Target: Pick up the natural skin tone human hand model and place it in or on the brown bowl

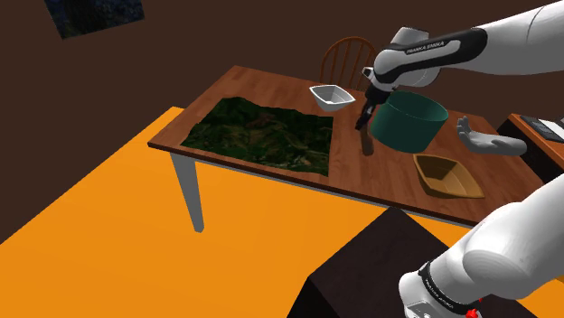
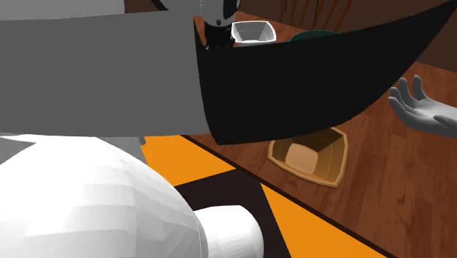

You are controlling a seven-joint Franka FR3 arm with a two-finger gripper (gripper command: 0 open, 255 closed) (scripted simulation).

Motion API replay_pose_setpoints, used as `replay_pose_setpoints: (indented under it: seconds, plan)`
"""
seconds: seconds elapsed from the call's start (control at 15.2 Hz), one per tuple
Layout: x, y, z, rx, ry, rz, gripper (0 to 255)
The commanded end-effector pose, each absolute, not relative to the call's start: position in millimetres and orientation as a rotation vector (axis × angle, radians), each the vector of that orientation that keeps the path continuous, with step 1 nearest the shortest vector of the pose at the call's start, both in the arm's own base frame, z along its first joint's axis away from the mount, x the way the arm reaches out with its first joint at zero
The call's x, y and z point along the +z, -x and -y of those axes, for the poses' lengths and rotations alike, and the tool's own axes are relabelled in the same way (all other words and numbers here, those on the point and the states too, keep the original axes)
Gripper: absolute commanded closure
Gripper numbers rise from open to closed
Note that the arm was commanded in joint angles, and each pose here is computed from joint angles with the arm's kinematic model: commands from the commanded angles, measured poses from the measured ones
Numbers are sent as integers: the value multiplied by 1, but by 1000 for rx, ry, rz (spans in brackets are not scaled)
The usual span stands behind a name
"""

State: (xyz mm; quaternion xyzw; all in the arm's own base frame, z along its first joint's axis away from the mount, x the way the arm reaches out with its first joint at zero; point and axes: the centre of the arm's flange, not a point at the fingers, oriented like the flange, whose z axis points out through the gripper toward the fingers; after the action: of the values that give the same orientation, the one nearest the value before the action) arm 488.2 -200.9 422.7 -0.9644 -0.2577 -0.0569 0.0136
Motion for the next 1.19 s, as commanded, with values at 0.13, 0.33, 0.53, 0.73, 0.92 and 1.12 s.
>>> replay_pose_setpoints:
  seconds: [0.13,0.33,0.53,0.73,0.92,1.12]
  plan:
    - [423,-442,219,-179,3004,804,255]
    - [424,-405,234,-179,3004,804,255]
    - [424,-368,248,-179,3004,804,255]
    - [425,-331,263,-179,3004,804,255]
    - [425,-295,278,-179,3004,804,255]
    - [426,-258,292,-179,3004,804,255]
